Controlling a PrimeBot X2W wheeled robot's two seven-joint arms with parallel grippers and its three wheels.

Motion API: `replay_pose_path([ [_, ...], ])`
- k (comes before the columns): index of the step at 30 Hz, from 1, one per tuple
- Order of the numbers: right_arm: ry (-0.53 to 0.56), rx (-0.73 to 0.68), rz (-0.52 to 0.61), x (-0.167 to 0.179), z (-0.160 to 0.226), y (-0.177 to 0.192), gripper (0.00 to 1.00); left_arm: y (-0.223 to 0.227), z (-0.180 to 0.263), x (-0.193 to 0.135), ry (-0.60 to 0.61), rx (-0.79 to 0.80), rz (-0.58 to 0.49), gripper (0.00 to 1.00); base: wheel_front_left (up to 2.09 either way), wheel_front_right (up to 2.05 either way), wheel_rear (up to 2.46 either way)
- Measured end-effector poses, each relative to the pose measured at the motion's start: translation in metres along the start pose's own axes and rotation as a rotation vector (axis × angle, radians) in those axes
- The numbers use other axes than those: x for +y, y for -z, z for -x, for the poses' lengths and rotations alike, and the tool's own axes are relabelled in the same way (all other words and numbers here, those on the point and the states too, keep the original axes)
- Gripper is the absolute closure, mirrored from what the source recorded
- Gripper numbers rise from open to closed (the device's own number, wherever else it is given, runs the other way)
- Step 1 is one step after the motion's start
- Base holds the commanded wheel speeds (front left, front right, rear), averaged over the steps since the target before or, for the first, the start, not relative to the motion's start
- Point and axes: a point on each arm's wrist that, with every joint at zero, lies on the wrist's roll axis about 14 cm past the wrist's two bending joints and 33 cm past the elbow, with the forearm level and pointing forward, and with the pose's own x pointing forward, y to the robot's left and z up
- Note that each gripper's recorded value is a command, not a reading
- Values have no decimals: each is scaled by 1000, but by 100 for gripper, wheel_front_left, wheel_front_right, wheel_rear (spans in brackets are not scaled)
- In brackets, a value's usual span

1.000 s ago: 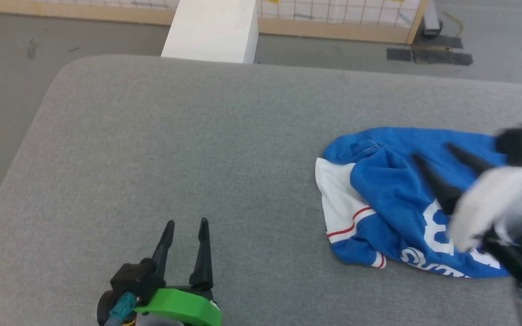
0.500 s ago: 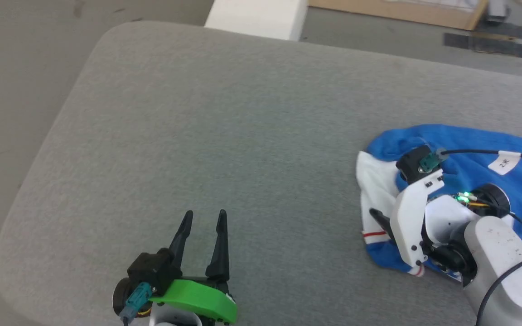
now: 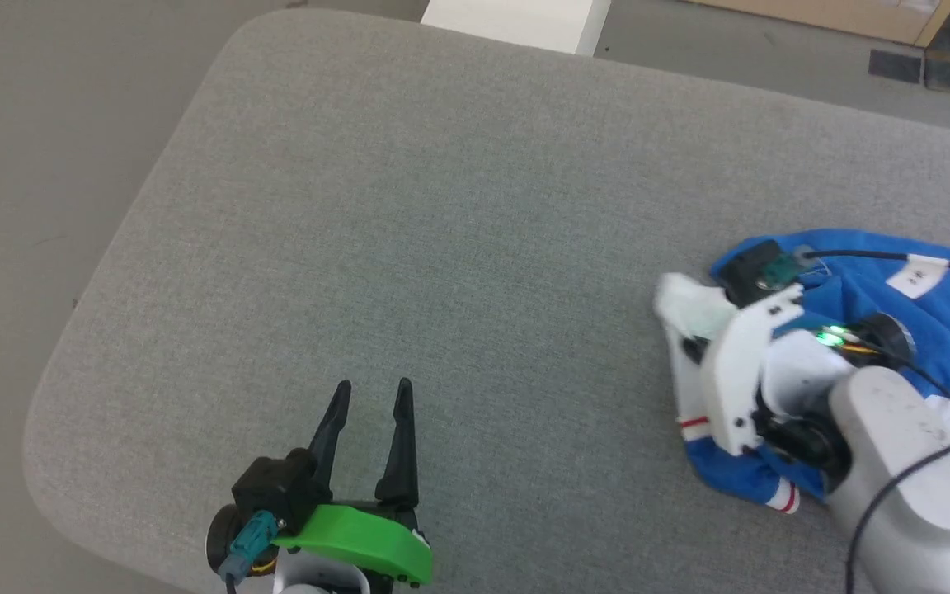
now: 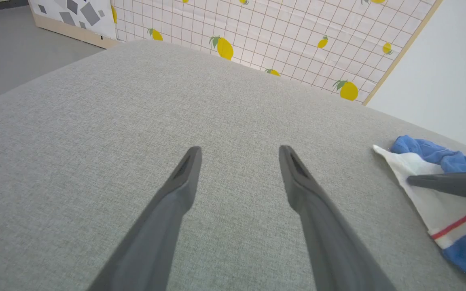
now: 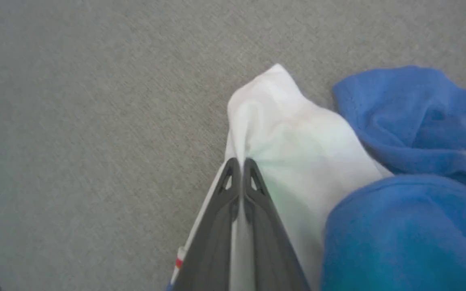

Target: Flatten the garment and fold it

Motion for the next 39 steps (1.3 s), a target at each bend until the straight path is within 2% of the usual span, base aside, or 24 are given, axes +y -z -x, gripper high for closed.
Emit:
replay_pose_path([
  [8, -178, -273, 112, 80, 35, -93, 100, -13, 2, -8, 29, -44, 10, 0, 0, 0, 0],
  [11, -261, -302, 131, 114, 41, -100, 100, -15, 2, -9, 35, -50, 12, 0, 0, 0, 0],
  [15, -338, -256, 143, 145, 32, -86, 100, -12, 4, -8, 31, -40, 13, 0, 0, 0, 0],
  [16, -349, -233, 133, 148, 26, -78, 85, -11, 4, -7, 28, -37, 12, 0, 0, 0, 0],
  [17, -351, -203, 127, 149, 20, -69, 31, -10, 5, -6, 26, -34, 12, 0, 0, 0, 0],
  [18, -351, -180, 133, 150, 16, -61, 0, -9, 5, -6, 24, -31, 12, 0, 0, 0, 0],
  [22, -349, -142, 116, 150, 3, -40, 0, -6, 7, -4, 14, -19, 25, 0, 0, 0, 0],
  [28, -329, -247, 53, 137, 13, -61, 0, -8, 6, -4, 15, -26, 27, 0, 0, 0, 0],
  [31, -275, -327, 27, 112, 26, -81, 0, -8, 4, -7, 28, -29, 29, 0, 0, 0, 0],
  [35, -159, -410, -21, 61, 49, -100, 0, -9, 2, -16, 59, -31, 33, 0, 0, 0, 0],
  [39, 23, -415, -50, -10, 73, -100, 0, -8, -1, -26, 90, -28, 33, 0, 0, 0, 0],
])
